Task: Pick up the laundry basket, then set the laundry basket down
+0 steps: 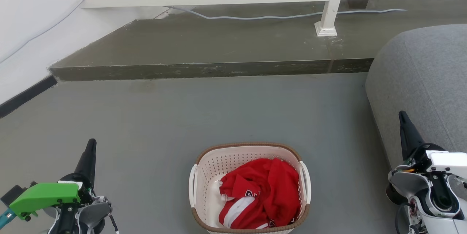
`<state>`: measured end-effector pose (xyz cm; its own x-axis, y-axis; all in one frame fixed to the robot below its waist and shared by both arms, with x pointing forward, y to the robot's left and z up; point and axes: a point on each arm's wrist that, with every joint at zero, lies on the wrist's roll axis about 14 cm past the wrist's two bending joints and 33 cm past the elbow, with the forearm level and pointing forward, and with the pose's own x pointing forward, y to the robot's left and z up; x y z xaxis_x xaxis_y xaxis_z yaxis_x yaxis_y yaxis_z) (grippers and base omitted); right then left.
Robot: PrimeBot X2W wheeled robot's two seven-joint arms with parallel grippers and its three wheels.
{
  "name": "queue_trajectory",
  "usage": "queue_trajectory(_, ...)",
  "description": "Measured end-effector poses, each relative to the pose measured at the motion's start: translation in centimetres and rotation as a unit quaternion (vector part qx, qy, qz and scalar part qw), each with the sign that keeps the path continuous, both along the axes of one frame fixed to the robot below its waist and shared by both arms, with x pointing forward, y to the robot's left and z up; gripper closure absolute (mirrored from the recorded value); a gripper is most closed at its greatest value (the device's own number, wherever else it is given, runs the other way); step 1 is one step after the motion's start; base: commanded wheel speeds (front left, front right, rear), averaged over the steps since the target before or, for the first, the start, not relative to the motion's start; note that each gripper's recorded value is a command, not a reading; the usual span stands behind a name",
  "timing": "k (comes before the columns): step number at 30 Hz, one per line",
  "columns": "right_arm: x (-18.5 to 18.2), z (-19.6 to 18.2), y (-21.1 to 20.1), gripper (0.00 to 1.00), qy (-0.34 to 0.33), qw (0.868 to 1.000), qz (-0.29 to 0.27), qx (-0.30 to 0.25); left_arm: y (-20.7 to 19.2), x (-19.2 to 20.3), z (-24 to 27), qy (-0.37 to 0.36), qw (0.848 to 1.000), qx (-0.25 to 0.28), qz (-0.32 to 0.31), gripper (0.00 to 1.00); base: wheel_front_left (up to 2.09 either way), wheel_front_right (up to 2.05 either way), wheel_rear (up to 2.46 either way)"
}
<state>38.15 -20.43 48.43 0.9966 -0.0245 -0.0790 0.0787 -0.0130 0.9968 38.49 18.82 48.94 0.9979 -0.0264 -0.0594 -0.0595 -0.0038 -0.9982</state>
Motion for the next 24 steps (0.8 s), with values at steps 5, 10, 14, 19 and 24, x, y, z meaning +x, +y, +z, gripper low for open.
queue_trajectory(5, 0.00, 0.03, -0.02, 1.00, -0.001, 1.000, 0.000, 0.000, -0.01, 0.00, 0.00, 0.000, 1.000, 0.000, 0.000, 1.00, 0.00, 0.00, 0.00)
queue_trajectory(10, 0.00, 0.04, -0.03, 1.00, -0.001, 1.000, 0.000, 0.000, -0.02, 0.00, 0.01, 0.000, 1.000, 0.000, 0.000, 1.00, 0.00, 0.00, 0.00)
queue_trajectory(14, 0.01, 0.06, -0.03, 1.00, -0.002, 1.000, 0.000, 0.000, -0.02, -0.01, 0.00, 0.000, 1.000, 0.000, 0.000, 1.00, 0.00, 0.00, 0.00)
queue_trajectory(19, 0.01, 0.06, -0.03, 1.00, -0.002, 1.000, -0.001, 0.000, -0.02, -0.01, 0.00, 0.000, 1.000, 0.000, 0.000, 1.00, 0.00, 0.00, 0.00)
queue_trajectory(24, 0.01, 0.06, -0.03, 1.00, -0.002, 1.000, -0.001, 0.000, -0.03, -0.01, 0.00, 0.000, 1.000, 0.000, 0.000, 1.00, 0.00, 0.00, 0.00)
